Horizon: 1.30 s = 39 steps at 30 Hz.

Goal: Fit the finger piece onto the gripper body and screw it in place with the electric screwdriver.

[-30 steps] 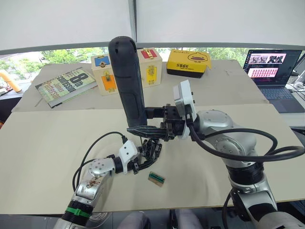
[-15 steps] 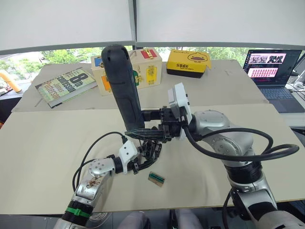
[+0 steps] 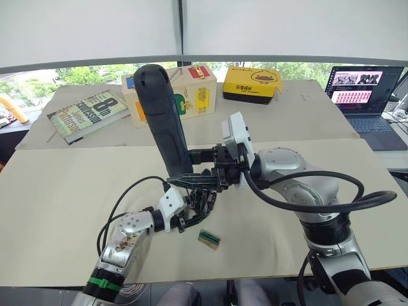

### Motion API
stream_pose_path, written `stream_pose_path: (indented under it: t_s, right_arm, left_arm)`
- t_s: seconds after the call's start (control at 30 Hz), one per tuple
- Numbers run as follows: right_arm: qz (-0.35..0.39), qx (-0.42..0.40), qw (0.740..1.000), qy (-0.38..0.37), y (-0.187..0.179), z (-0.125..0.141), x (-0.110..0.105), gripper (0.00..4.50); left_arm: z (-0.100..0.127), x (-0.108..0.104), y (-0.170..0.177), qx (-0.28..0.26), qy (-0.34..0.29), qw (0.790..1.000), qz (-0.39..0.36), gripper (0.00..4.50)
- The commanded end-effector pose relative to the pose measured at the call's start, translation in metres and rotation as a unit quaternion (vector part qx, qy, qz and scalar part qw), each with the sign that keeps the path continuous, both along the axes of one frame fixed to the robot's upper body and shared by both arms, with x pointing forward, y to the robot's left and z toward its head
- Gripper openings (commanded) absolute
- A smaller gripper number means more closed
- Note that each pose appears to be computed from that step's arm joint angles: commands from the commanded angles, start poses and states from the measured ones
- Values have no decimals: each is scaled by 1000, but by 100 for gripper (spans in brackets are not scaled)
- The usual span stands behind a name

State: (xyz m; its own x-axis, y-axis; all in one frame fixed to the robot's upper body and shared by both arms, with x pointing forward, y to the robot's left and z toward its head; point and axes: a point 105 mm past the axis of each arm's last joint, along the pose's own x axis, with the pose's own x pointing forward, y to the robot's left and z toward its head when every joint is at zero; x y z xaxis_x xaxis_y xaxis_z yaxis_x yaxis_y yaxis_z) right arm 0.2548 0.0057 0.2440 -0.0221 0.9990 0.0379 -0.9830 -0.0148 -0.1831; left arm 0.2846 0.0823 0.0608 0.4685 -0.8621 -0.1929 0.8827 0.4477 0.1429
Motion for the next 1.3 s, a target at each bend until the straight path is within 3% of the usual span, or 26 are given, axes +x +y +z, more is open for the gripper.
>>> stream_pose_path:
  t_s: [0.03,1.3]
  right_arm:
    - [14,13,999,-32,2,15,-8,190]
    - [-5,-2,1000,-25,3,4,-1,190]
  left_arm:
    - [-26,-10,-3,13,51,999,-5,227]
    - [-24,-11,-2,12,53,999,-2,227]
